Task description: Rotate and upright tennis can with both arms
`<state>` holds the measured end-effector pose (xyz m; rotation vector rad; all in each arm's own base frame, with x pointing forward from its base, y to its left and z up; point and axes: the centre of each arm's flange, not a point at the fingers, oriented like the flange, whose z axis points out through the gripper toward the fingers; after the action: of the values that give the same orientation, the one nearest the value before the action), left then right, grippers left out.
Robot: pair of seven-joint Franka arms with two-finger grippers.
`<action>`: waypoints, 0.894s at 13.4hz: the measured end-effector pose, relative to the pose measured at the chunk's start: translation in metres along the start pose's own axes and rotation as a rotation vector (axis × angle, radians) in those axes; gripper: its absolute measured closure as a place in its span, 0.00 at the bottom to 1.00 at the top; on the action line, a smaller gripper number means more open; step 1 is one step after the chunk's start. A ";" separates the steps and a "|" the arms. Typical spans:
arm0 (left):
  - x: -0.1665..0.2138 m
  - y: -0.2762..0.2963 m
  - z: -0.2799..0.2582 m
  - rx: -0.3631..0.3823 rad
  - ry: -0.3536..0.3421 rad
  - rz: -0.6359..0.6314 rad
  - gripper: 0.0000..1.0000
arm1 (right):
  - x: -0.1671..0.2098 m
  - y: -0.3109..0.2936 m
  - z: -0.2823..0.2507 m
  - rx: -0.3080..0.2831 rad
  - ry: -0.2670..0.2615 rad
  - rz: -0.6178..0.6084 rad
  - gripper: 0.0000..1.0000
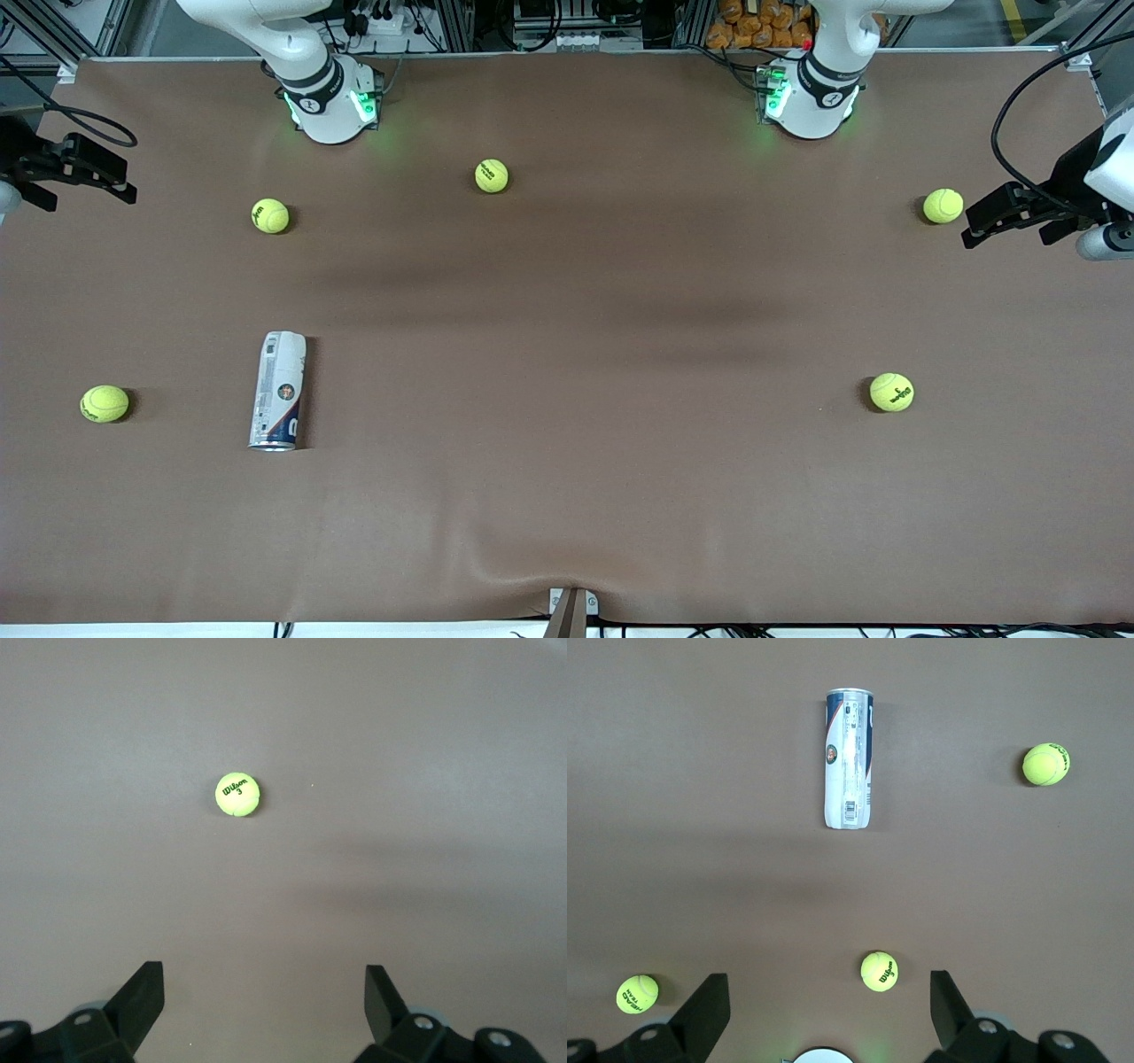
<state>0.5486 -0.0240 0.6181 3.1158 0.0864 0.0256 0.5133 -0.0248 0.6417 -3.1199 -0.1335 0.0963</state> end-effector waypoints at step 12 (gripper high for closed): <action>0.000 0.000 0.000 0.000 -0.003 0.000 0.00 | -0.001 0.007 0.000 0.002 0.001 0.019 0.00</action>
<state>0.5483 -0.0240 0.6178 3.1161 0.0863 0.0208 0.5129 -0.0317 0.6420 -3.1201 -0.1039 0.0950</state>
